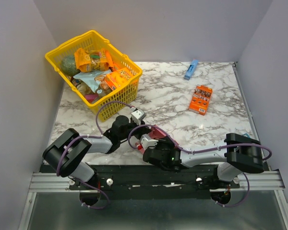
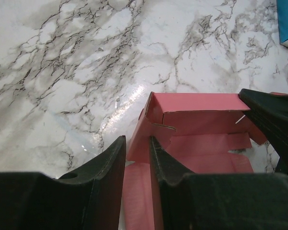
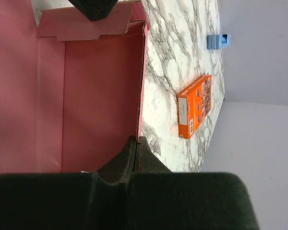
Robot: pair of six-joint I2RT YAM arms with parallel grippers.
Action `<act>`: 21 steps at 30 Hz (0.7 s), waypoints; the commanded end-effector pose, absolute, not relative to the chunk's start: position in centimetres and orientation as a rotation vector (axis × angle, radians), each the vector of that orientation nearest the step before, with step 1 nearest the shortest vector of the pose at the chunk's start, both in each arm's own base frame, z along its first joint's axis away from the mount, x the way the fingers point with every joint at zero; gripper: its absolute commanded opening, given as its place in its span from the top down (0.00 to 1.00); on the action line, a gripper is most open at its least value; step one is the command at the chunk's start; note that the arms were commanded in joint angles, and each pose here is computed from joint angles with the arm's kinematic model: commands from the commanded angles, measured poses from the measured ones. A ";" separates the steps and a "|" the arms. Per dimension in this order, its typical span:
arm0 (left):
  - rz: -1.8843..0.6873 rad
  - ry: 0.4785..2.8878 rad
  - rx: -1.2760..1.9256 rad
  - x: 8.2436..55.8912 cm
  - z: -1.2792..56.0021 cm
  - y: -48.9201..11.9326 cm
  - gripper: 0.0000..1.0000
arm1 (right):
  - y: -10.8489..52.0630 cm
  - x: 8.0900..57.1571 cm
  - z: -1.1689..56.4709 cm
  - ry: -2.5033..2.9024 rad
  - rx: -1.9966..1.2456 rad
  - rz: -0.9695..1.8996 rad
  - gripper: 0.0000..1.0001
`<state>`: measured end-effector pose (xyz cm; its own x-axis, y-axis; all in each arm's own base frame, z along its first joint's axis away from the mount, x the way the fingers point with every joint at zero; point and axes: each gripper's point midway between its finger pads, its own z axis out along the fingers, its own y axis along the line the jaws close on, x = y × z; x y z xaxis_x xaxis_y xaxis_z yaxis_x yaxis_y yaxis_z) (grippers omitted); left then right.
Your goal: Fold the paper box
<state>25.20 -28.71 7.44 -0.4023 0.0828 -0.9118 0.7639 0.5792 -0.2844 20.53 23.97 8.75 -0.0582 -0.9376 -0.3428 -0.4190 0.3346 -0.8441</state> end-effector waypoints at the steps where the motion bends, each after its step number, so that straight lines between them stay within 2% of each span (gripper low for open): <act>1: -0.907 1.766 0.706 25.6 9.0 -29.4 0.66 | 23.5 20.0 7.3 1.682 -1.280 -0.652 0.99; 8: -1.008 1.700 0.791 24.2 10.1 -30.6 0.69 | 22.6 20.4 7.1 1.691 -1.277 -0.682 0.99; 14: -0.965 1.740 0.744 24.8 9.6 -29.9 0.68 | 22.4 20.8 7.6 1.693 -1.261 -0.677 0.99; 18: -0.919 1.766 0.695 25.4 9.4 -29.4 0.59 | 22.4 21.0 7.5 1.684 -1.270 -0.693 0.99; 20: -0.906 1.768 0.691 25.7 9.4 -29.3 0.48 | 22.5 21.0 7.5 1.685 -1.271 -0.689 0.99; 21: -0.912 1.762 0.697 25.6 9.5 -29.4 0.46 | 22.5 21.0 7.5 1.687 -1.271 -0.686 0.99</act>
